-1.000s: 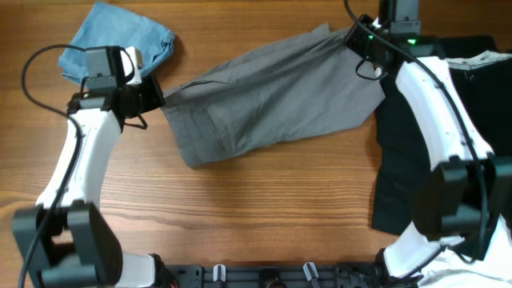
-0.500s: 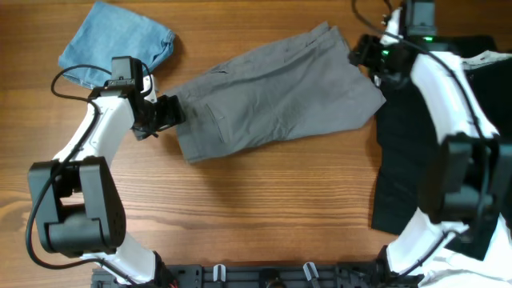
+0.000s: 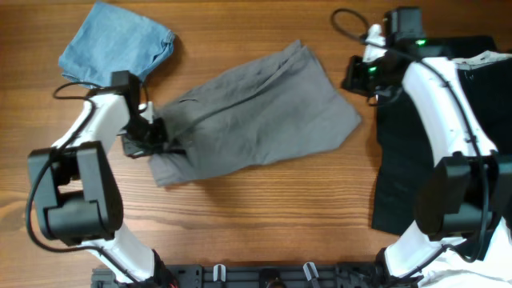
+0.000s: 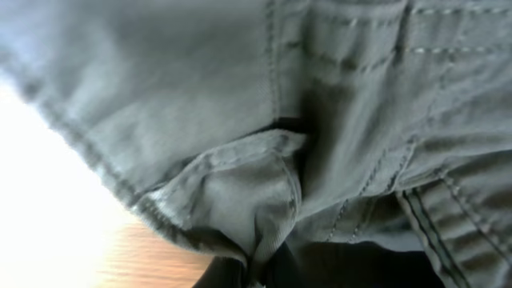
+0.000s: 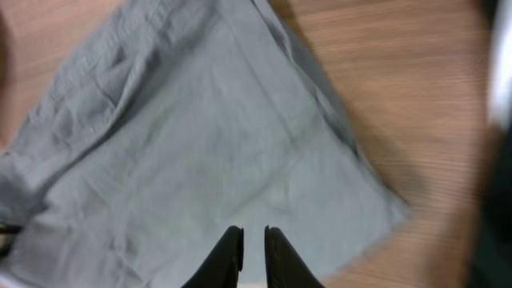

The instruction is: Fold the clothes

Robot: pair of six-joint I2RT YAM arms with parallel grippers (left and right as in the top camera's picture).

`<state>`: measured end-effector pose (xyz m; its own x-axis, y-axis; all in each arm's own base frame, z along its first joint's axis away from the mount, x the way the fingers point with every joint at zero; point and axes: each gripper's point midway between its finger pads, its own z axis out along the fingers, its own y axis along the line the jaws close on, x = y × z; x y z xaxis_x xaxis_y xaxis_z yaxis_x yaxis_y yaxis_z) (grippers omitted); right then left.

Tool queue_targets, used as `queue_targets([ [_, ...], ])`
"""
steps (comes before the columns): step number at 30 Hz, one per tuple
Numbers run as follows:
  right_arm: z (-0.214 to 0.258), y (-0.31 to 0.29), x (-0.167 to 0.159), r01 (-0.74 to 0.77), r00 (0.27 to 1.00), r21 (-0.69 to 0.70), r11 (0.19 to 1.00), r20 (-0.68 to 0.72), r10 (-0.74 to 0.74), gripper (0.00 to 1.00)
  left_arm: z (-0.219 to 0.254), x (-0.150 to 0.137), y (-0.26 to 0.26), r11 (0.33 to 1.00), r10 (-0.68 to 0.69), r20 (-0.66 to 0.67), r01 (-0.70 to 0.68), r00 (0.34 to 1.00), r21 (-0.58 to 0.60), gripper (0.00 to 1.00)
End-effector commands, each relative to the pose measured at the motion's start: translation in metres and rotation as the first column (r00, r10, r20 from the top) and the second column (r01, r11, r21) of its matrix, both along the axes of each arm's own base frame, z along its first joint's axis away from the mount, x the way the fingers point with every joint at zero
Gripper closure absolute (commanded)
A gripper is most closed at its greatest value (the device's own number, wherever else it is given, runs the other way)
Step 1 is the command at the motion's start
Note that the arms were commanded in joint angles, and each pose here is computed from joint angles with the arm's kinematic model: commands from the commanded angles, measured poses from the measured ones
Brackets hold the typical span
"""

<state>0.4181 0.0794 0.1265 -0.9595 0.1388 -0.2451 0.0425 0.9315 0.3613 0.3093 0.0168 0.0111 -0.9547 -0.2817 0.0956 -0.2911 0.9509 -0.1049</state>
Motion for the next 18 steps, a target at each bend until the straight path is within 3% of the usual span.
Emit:
queue_targets([
  [1,-0.037,0.034,-0.02,-0.04,0.997,0.016,0.999,-0.072,0.041,0.87,0.067,0.031,0.02,0.995,-0.069,0.189,0.053,0.98,0.087,0.96],
  [6,-0.106,0.069,-0.077,-0.08,0.956,0.016,0.997,-0.281,0.081,0.92,0.155,0.048,0.007,0.988,-0.129,0.377,0.088,0.917,0.126,0.96],
  [8,-0.127,0.064,-0.09,-0.007,0.94,-0.03,1.0,-0.341,-0.004,0.92,0.189,0.058,-0.011,0.986,-0.162,0.472,0.118,0.866,0.121,0.96],
  [10,-0.136,0.068,-0.092,-0.009,0.932,-0.01,1.0,-0.362,0.004,0.93,0.218,0.076,-0.06,0.977,-0.201,0.593,0.201,0.779,0.068,0.96],
  [18,-0.136,0.068,-0.092,-0.009,0.932,-0.008,1.0,-0.362,0.005,0.93,0.18,0.104,-0.2,0.928,-0.273,0.63,0.372,0.727,-0.028,0.96],
])
